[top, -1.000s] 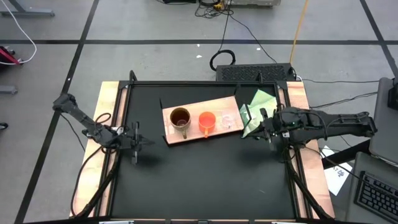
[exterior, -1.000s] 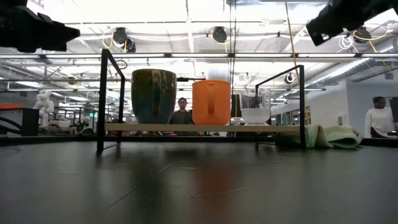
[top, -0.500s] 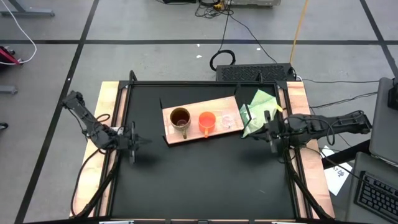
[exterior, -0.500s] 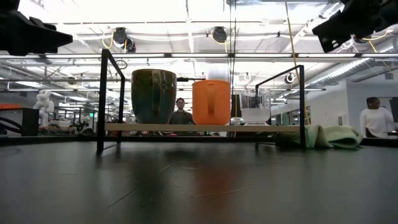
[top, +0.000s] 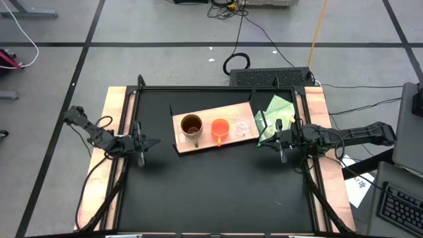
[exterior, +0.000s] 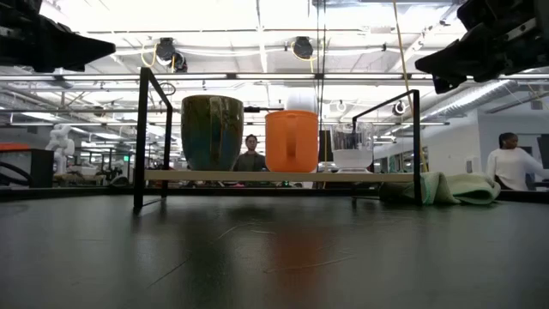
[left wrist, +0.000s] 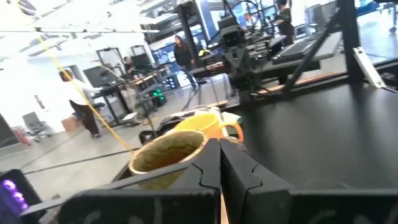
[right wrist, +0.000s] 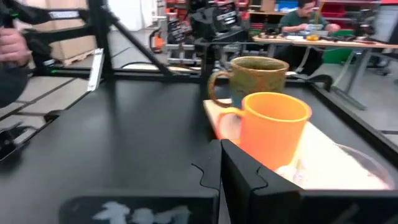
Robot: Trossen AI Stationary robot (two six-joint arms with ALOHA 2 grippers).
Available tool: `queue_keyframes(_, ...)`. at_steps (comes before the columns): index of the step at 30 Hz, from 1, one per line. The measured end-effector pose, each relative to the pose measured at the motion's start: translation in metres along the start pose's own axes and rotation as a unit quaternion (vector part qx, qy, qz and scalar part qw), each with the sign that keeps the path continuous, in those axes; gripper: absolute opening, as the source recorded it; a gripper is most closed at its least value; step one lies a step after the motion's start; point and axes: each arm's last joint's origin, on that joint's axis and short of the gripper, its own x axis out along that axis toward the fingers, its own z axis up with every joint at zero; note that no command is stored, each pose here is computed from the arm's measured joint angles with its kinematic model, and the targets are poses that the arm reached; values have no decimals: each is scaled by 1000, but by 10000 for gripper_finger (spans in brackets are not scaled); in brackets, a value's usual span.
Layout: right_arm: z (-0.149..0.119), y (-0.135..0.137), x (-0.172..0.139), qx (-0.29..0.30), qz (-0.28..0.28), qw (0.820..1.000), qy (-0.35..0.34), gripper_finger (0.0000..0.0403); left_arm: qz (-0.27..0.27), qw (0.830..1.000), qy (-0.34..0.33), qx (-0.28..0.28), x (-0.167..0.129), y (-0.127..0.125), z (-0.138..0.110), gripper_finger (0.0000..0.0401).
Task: Stack small to large cups/mugs on shelf
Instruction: Return to Home Position
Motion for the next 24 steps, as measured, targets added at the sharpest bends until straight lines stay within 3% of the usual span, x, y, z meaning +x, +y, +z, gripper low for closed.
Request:
queue_keyframes(8,1,-15,0,9,-56,998,-5,0,28,1000,6,-6,2,13,-6,0)
queue_keyframes(15,4,-18,1,9,10,1000,-22,0,-3,1000,1,-22,6,17,-9,0)
queue_keyframes(24,-1,-18,-1,3,12,999,-35,0,-27,998,40,-40,9,21,-20,0)
